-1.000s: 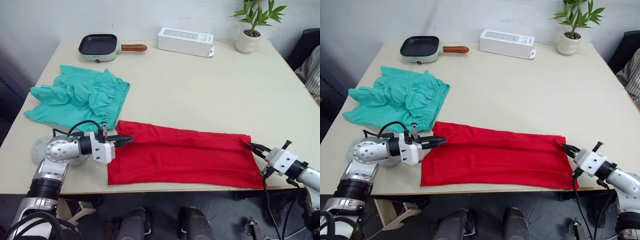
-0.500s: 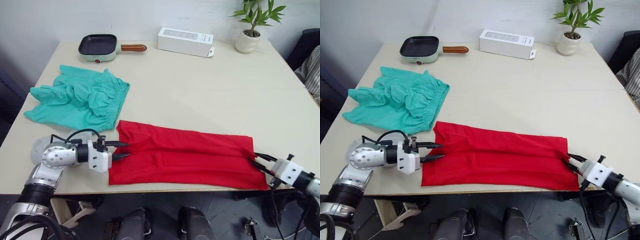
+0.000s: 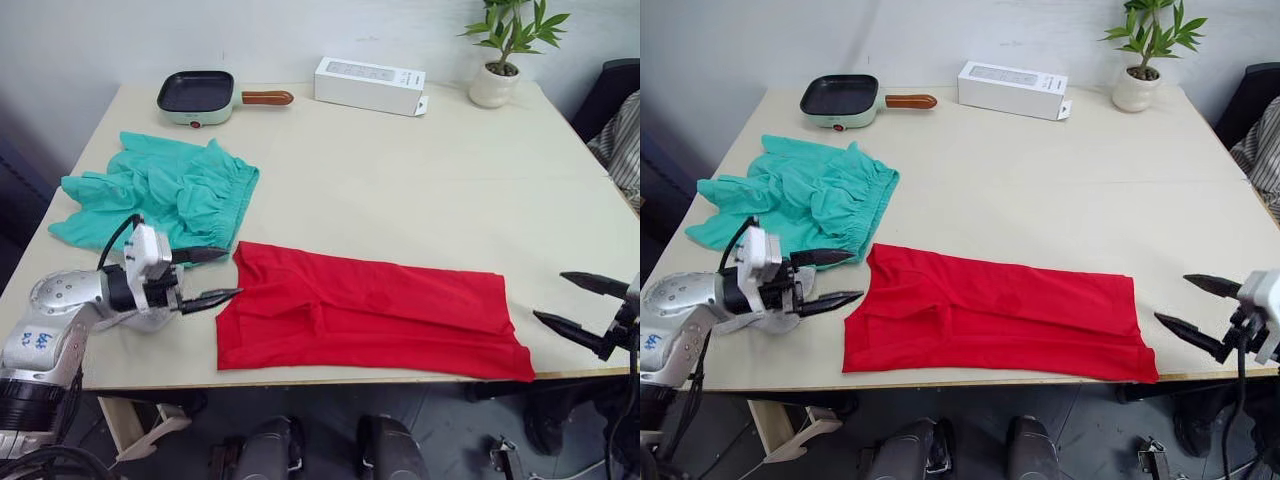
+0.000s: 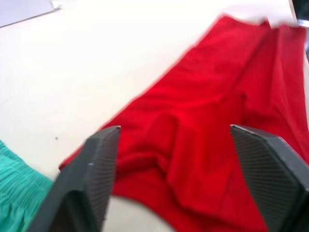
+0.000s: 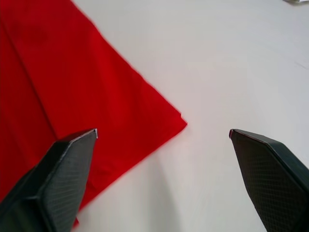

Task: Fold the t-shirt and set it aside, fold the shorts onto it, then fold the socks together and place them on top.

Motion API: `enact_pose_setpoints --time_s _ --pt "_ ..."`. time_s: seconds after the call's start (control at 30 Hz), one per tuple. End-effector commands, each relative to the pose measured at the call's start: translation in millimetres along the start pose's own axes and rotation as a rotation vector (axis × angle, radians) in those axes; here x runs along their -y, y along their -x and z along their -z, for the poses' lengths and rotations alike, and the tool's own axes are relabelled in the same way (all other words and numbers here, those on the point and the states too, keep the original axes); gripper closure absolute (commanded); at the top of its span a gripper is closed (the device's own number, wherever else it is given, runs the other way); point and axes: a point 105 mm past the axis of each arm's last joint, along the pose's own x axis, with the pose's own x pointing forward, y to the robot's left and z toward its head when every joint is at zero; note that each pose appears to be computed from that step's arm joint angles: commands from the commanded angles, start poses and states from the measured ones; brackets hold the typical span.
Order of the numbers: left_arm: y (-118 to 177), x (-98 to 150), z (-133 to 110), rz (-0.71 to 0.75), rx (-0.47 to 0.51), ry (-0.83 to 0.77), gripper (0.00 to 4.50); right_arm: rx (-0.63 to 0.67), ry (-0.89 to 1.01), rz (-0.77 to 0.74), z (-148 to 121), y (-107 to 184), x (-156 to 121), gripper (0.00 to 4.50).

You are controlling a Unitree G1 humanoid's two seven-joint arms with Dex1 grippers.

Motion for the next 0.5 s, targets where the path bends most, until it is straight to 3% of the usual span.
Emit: enact_pose_setpoints --time_s 0.03,0.2,0.3,0.37,0.5 --pt "-33 5 -11 0.033 0.015 -0.015 1.86 0.089 -0.037 -0.085 -22 -36 -26 1.21" --pt "-83 7 -7 0.002 0.01 0.006 3.5 0.153 -0.019 -0.064 -31 -101 -71 3.0" --pt "-104 16 9 -0.031 -0.021 0.057 4.48 0.215 -0.013 -0.021 -36 -138 -100 4.05" --pt "-109 22 25 -0.052 -0.072 0.055 4.5 0.21 0.055 -0.025 -34 -158 -122 4.45" --pt "-108 22 47 -0.183 -0.135 0.073 4.5 0.222 0.007 0.127 -23 -180 -127 4.45"
